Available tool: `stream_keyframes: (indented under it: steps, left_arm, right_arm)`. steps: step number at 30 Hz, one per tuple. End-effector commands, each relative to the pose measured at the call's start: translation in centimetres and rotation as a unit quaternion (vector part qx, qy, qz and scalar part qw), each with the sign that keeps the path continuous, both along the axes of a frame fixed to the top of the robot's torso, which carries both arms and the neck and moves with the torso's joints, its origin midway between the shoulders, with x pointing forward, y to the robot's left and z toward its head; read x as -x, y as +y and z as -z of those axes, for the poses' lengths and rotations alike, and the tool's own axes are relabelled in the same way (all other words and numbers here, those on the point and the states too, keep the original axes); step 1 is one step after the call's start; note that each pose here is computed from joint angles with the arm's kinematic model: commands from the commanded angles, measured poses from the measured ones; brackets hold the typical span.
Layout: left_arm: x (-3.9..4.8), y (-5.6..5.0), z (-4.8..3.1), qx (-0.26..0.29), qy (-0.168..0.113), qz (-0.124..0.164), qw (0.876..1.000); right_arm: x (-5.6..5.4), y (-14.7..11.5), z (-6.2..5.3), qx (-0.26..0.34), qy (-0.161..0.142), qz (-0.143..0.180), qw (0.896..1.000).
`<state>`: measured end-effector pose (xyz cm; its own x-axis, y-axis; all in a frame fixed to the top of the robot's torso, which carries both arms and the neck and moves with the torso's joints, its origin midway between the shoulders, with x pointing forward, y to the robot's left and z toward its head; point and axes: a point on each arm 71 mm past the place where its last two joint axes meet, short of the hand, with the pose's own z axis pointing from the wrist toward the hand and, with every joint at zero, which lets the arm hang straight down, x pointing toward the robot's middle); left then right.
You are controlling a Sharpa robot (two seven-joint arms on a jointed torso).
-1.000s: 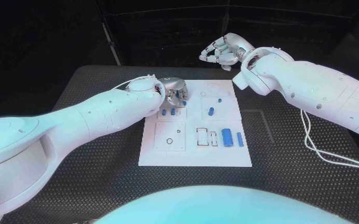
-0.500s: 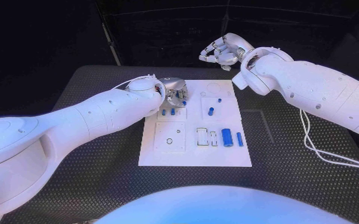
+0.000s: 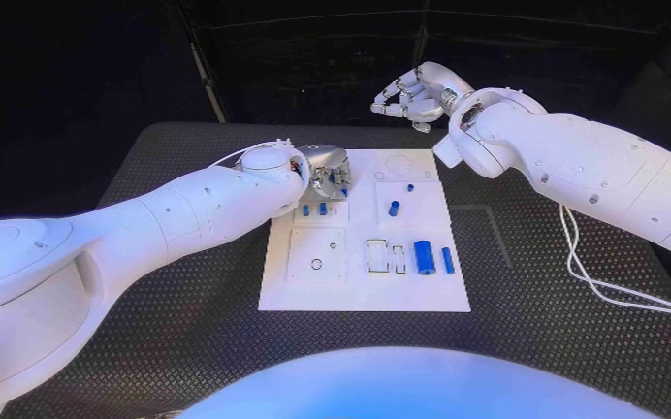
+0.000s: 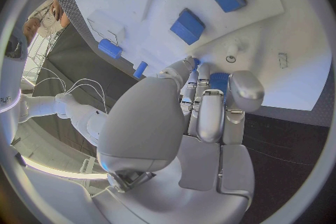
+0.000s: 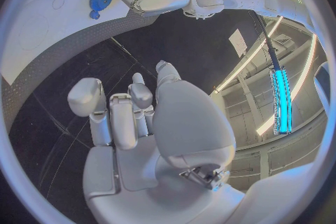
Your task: Assemble the parts on the task board
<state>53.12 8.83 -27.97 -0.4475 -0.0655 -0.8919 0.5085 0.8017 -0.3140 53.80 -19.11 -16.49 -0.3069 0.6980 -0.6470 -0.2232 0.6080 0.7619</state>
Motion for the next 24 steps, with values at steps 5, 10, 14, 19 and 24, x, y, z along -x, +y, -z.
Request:
stream_keyframes:
  steps: [5,10,14,19,24]
  left_arm:
    - [0.48,-0.4,0.48,0.000,0.009,0.019,1.000]
    - [0.41,-0.3,0.34,0.007,0.000,0.016,1.000]
    - [0.31,-0.1,0.20,0.015,-0.007,0.010,1.000]
    - [0.22,0.4,0.02,0.026,-0.015,0.001,1.000]
    - [0.22,0.8,-0.22,0.038,-0.023,-0.006,0.999]
  right_arm:
    - [0.0,0.2,-0.1,-0.002,-0.002,-0.006,1.000]
    - [0.0,0.2,-0.1,-0.002,-0.002,-0.006,1.000]
    - [0.0,0.2,-0.2,-0.002,-0.002,-0.006,1.000]
    - [0.0,0.1,-0.2,-0.002,-0.002,-0.006,1.000]
    - [0.0,0.1,-0.1,-0.002,-0.003,-0.006,1.000]
